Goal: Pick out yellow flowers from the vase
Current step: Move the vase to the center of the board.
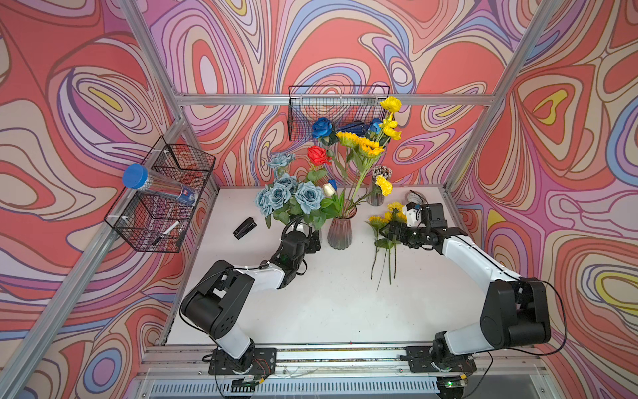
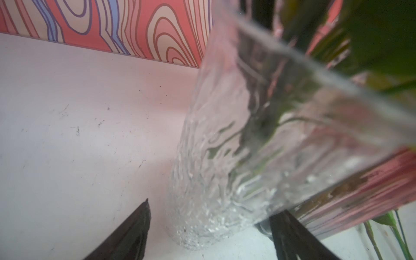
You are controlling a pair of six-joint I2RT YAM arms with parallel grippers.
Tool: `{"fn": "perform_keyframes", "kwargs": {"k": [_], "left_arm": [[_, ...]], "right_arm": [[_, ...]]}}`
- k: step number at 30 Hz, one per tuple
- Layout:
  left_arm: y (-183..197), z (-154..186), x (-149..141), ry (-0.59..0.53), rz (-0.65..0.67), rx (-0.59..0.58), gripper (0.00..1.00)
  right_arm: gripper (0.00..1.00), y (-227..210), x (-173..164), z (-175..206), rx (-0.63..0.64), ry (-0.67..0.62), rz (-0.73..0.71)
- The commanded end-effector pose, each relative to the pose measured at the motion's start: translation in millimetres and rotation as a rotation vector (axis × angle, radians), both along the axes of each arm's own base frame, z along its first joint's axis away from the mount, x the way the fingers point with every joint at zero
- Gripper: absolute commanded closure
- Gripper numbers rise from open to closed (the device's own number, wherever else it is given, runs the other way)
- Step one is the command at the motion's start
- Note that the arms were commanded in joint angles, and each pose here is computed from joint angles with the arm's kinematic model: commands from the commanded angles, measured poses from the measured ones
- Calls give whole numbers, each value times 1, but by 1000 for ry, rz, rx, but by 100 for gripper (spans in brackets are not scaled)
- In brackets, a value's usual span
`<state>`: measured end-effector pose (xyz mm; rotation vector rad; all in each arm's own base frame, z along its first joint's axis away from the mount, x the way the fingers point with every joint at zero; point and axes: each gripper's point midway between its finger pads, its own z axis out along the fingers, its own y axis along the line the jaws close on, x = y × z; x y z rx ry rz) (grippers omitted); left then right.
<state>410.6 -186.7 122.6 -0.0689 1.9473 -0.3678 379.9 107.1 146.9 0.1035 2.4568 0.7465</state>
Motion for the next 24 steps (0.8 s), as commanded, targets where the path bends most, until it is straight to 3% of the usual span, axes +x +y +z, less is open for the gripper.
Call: {"fn": "perform_keyframes", "kwargs": {"k": [1,7,11,20,24], "left_arm": [[12,3,7,-7,54,35,16],[18,10,5,-7,70,42,16],[7,22,-7,14,-22,21,16],[-13,58,-64,12,-230,-13,16],[-23,74,-92,13,-307,-4,15]], "right_arm": [[2,2,-4,4,9,-12,5],[2,3,-6,5,13,-13,9],[2,2,-7,5,10,-15,10],[2,3,-6,4,18,-21,5],[2,7,-5,18,43,-91,23]]}}
